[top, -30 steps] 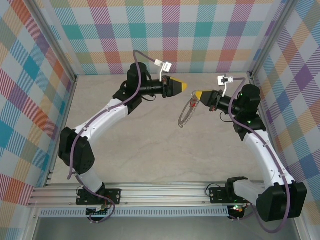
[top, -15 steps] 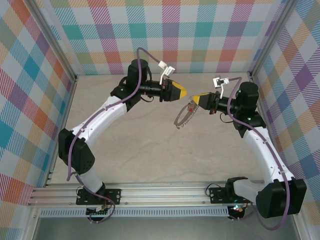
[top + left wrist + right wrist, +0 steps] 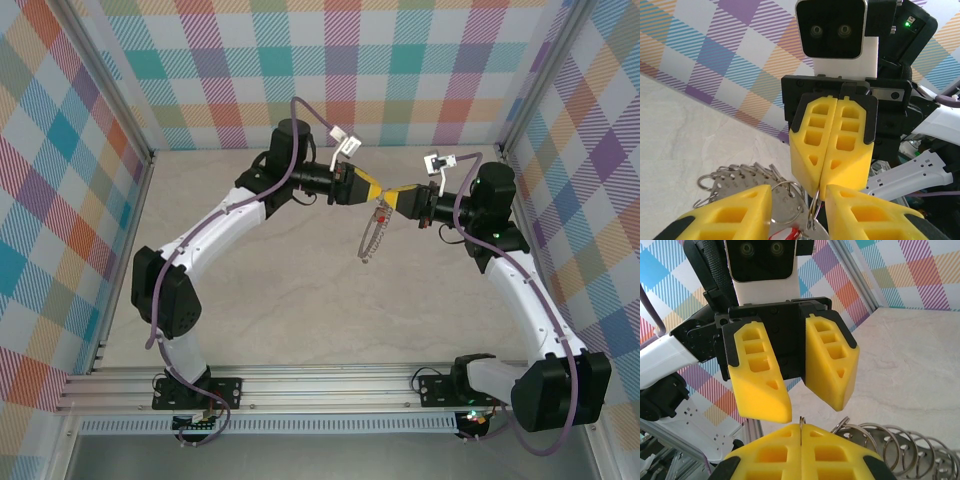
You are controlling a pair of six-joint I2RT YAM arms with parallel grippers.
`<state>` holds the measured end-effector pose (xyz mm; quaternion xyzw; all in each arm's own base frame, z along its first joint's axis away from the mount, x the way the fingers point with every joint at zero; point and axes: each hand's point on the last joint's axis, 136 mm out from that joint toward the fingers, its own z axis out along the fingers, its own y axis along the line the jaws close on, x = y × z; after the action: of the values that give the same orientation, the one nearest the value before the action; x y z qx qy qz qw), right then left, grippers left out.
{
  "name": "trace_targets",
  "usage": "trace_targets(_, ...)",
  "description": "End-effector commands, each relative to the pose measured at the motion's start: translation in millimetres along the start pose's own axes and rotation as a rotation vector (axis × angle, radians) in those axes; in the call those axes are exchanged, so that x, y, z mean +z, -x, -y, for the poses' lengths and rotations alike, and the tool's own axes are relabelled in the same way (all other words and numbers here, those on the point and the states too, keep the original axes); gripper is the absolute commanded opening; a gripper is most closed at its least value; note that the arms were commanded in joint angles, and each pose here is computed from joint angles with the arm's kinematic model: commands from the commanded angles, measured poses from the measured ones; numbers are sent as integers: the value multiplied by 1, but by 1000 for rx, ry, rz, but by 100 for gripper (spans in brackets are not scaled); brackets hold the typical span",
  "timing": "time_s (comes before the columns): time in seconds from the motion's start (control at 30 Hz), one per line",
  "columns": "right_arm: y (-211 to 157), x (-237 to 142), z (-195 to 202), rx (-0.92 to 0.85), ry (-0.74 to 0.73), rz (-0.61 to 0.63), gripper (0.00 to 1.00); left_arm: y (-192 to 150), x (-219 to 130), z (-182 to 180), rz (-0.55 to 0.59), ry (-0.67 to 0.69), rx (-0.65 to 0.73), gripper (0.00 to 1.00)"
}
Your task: Put the keys on the keyring
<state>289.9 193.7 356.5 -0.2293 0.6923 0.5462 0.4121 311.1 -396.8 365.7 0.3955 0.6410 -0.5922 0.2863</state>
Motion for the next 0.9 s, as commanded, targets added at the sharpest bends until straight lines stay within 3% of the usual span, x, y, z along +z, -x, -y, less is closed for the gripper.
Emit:
trace_targets(0.0, 13, -1, -12, -64, 40, 19, 0, 8, 3, 13, 1, -43, 49, 33)
trace_targets(0.5, 14, 0, -2, -51, 4, 35, 0, -1, 4, 19, -19, -69, 46, 30)
trace_targets(0.7, 16, 0, -1, -48, -5, 40, 0, -5, 4, 21, -32, -88, 48, 21)
trace_targets(0.87, 15, 1, 3, -40, -12, 42, 0, -10, 4, 20, -53, -83, 47, 31)
